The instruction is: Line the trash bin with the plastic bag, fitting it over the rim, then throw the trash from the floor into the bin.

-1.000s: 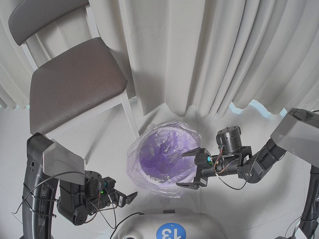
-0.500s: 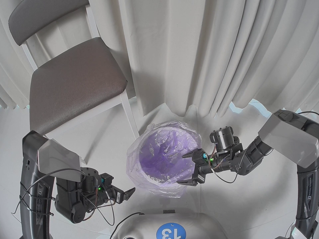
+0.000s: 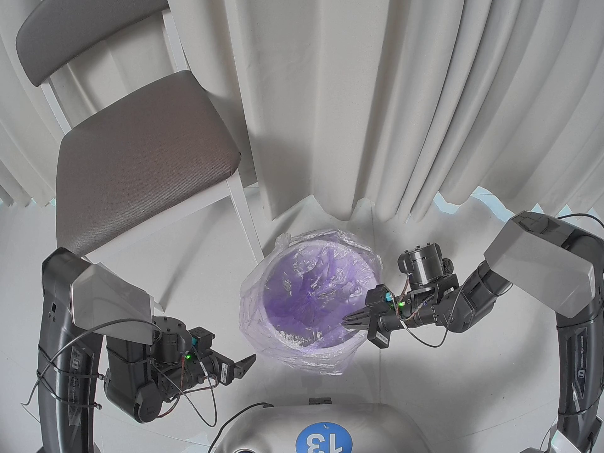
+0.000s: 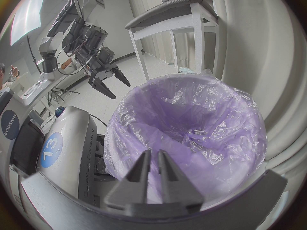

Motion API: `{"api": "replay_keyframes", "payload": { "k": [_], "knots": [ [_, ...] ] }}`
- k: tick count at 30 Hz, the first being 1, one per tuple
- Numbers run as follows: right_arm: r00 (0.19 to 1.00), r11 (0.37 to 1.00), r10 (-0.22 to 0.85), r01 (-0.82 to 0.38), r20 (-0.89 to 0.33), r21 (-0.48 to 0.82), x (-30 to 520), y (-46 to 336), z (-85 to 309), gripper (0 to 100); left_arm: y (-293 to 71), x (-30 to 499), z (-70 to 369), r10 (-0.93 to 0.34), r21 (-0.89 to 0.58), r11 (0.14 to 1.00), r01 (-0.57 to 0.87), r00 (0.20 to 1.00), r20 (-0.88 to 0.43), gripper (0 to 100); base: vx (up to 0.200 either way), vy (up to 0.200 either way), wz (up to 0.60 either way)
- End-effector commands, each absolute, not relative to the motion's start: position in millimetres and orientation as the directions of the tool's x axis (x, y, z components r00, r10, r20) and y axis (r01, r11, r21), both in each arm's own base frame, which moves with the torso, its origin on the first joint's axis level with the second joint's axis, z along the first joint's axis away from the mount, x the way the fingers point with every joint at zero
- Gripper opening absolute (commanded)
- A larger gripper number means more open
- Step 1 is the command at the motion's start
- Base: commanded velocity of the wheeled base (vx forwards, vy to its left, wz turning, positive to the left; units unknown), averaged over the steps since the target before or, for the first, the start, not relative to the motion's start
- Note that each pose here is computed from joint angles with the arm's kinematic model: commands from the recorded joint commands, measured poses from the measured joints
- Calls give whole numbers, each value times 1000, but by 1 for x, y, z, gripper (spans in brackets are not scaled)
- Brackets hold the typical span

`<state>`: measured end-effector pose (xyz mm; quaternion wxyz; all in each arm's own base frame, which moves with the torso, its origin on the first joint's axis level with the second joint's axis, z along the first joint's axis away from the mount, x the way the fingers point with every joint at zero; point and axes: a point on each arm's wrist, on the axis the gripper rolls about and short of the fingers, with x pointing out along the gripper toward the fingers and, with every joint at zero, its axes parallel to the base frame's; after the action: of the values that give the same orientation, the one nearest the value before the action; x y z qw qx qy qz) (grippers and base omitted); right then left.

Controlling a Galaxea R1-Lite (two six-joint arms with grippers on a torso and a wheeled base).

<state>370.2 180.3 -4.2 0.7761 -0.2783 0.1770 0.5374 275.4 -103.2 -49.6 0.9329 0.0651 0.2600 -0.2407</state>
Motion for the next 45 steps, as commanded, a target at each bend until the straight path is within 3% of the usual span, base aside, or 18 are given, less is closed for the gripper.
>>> {"api": "replay_keyframes", "payload": {
  "k": [1, 10, 21, 29, 35, 45],
  "knots": [
    [358, 265, 738, -933, -572, -243, 368, 179, -4, 0, -104, 276, -47, -420, -3, 876, 483, 758, -499, 100, 0, 0, 0],
    [362, 252, 749, -931, -555, -265, 342, 173, 14, 0, -104, 276, -49, -420, -2, 874, 485, 755, -504, 100, 0, 0, 0],
    [298, 190, 746, -952, -596, -238, 312, 175, -11, 0, -106, 274, -51, -422, -1, 872, 490, 749, -511, 100, 0, 0, 0],
    [261, 182, 722, -965, -640, -189, 313, 175, -41, 0, -106, 275, -52, -421, -1, 872, 490, 748, -512, 100, 0, 0, 0],
    [296, 211, 717, -955, -631, -208, 331, 176, -49, 0, -107, 276, -52, -420, -1, 873, 488, 751, -510, 100, 0, 0, 0],
    [419, 302, 680, -908, -602, -291, 367, 167, -44, 0, -107, 278, -53, -416, 2, 875, 483, 755, -506, 100, 0, 0, 0]
  ]
}}
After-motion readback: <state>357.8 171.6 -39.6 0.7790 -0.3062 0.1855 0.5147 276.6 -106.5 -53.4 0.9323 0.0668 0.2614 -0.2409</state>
